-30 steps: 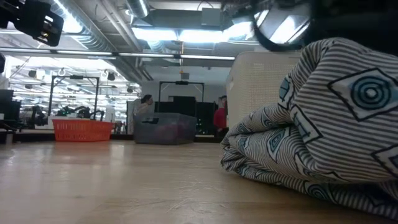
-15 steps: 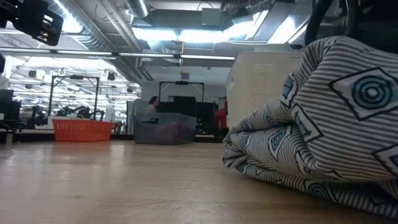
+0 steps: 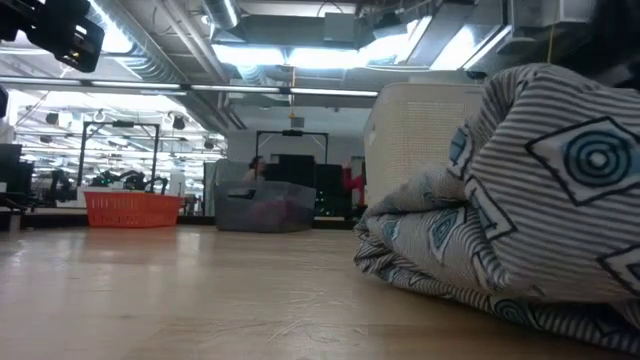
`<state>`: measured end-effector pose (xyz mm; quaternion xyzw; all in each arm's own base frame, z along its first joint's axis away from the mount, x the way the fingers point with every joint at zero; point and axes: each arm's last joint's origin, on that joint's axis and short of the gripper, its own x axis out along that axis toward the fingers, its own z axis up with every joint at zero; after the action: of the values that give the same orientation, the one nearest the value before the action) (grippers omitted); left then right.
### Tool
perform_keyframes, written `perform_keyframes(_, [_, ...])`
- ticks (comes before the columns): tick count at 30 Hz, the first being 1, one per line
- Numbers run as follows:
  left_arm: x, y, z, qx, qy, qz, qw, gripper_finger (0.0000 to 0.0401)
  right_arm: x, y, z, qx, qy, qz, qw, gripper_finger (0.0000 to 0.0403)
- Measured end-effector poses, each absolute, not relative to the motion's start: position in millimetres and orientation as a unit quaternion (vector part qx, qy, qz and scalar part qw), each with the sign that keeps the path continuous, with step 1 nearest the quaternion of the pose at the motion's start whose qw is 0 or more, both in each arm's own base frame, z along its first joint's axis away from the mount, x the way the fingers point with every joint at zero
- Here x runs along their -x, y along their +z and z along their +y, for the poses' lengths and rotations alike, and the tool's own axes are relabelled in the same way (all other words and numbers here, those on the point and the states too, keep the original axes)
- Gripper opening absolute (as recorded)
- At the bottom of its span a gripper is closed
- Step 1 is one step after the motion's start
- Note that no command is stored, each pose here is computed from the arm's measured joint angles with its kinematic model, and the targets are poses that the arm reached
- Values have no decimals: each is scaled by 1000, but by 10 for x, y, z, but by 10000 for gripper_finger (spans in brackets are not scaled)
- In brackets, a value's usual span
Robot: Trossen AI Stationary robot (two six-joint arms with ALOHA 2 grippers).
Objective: Pick & place medical supplies in basket/bin
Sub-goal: Put the black bandage into the black bin
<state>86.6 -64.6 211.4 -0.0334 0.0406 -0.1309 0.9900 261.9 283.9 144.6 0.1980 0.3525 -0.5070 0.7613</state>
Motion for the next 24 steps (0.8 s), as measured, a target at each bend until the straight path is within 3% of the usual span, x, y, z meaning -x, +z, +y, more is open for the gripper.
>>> perform_keyframes(5, [-866, 2113, -646, 34, -131, 41, 990, 182, -2861, 1465, 2840, -194, -435, 221, 851, 166])
perform_keyframes(10, [-864, 2111, -654, 35, -144, 43, 988, 182, -3151, 1511, 2756, -142, -401, 121, 897, 173])
perform_keyframes(16, [-863, 2110, -656, 34, -149, 44, 987, 182, -3453, 1617, 2550, -86, -414, 159, 892, 171])
perform_keyframes(24, [-863, 2103, -657, 32, -150, 47, 987, 182, -3838, 2008, 2506, 21, -361, 227, 904, 169])
